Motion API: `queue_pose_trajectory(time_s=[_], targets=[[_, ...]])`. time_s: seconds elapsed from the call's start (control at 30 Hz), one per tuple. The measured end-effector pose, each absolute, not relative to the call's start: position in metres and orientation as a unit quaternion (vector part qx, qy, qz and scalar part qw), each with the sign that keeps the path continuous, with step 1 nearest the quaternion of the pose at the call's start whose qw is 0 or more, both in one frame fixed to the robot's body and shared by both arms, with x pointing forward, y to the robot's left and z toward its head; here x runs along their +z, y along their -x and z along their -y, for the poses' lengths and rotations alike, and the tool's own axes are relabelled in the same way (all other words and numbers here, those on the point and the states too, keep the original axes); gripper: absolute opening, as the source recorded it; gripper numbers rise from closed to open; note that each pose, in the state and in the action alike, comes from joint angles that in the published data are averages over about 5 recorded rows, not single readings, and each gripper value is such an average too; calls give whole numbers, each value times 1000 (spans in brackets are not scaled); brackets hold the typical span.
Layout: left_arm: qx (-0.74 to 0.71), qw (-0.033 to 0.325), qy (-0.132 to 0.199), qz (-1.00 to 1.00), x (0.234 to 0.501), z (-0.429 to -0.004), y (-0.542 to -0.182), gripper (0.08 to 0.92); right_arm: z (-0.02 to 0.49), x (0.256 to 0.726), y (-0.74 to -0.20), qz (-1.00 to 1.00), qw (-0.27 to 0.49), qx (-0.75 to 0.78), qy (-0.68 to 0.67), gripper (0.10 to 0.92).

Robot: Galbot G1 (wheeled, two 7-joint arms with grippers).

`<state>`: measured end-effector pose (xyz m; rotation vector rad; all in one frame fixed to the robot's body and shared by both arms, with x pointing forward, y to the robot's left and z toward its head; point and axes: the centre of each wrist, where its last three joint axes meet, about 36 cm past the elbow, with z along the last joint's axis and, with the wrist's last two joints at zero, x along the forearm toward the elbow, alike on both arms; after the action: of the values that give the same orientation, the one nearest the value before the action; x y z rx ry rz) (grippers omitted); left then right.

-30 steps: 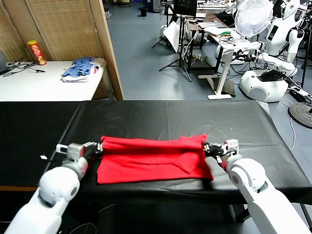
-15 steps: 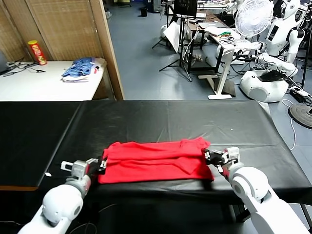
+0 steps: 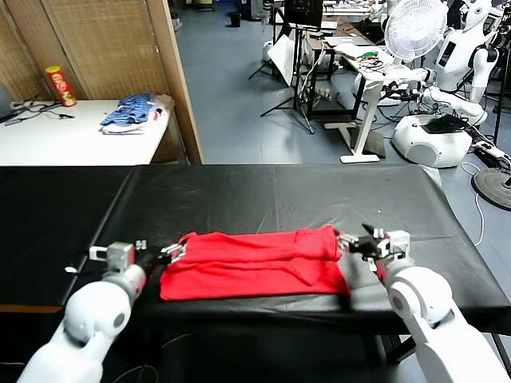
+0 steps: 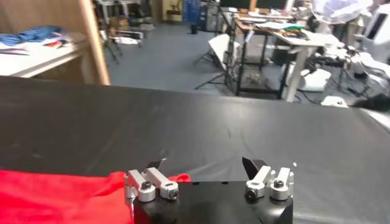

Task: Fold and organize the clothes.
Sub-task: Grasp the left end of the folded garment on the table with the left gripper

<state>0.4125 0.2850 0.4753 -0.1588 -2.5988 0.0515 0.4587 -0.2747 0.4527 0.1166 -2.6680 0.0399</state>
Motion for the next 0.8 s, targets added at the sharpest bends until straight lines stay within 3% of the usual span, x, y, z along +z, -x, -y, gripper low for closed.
queue_pose_trajectory(time_s=[0.2, 0.4, 0.6, 0.7, 0.8], targets=[[51, 285, 57, 956, 456, -284, -438, 798, 265, 429, -471, 966, 255, 6, -41, 734], [62, 300, 53, 950, 439, -287, -452, 740, 258, 415, -472, 963, 265, 2, -38, 538], [48, 309, 50, 949, 428, -289, -450, 441, 247, 404, -468, 968, 251, 1, -27, 212], [30, 307, 42, 950, 425, -288, -447, 273, 240, 399, -466, 971, 240, 2, -13, 138], [7, 289, 27, 957, 420, -284, -445, 155, 234, 394, -462, 973, 231, 3, 1, 140]])
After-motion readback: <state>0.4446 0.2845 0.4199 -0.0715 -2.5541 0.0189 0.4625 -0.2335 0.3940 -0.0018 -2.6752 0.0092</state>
